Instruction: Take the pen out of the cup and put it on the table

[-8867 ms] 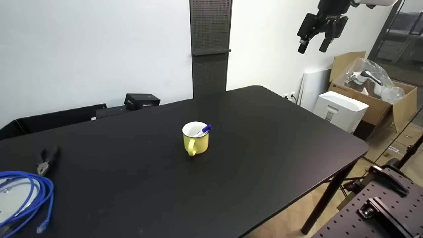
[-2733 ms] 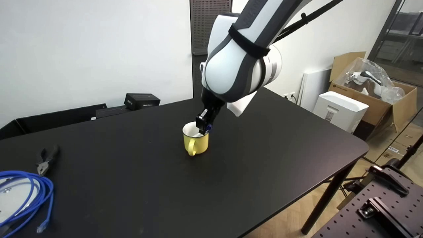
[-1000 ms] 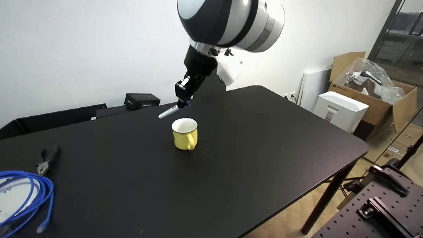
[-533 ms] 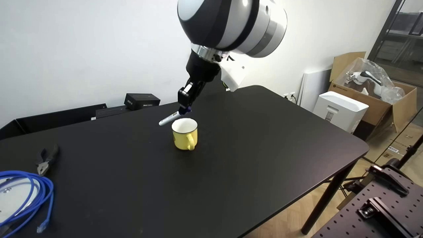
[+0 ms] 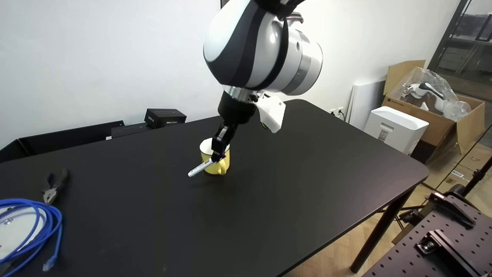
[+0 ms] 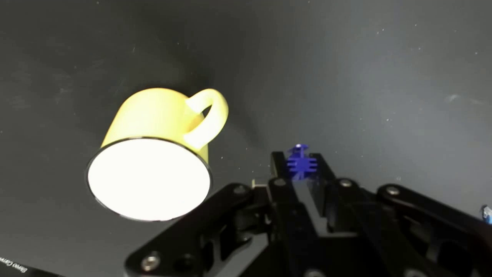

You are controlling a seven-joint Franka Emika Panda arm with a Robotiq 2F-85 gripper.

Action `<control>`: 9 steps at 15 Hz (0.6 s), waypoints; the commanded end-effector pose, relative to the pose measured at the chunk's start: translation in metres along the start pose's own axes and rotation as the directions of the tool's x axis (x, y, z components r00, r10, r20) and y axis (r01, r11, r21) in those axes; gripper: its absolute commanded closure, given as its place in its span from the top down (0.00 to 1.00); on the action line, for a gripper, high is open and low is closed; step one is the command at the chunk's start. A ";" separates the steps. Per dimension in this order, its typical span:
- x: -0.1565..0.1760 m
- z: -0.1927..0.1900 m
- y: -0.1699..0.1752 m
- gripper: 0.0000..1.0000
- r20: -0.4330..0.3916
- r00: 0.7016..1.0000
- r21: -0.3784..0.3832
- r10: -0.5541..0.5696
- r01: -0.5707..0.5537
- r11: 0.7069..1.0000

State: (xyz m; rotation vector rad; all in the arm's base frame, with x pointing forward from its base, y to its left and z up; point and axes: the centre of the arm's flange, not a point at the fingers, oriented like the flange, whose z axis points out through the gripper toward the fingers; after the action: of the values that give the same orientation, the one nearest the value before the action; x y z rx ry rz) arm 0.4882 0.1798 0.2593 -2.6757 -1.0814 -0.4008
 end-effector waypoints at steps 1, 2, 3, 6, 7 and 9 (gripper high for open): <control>-0.007 0.021 0.007 0.05 0.016 1.000 0.016 0.004 -0.004 1.000; -0.009 0.025 0.008 0.05 0.023 1.000 0.019 0.008 -0.009 1.000; -0.011 0.028 0.009 0.23 0.031 0.999 0.021 0.016 -0.016 1.000; -0.014 0.034 0.013 0.48 0.042 0.999 0.022 0.024 -0.025 0.999; -0.015 0.034 0.015 0.53 0.044 0.999 0.019 0.027 -0.028 0.999; -0.016 0.035 0.019 0.67 0.048 0.998 0.013 0.035 -0.036 0.999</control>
State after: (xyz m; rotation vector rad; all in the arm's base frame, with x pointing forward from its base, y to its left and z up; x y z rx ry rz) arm 0.4874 0.1702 0.2205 -2.6815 -1.0720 -0.3136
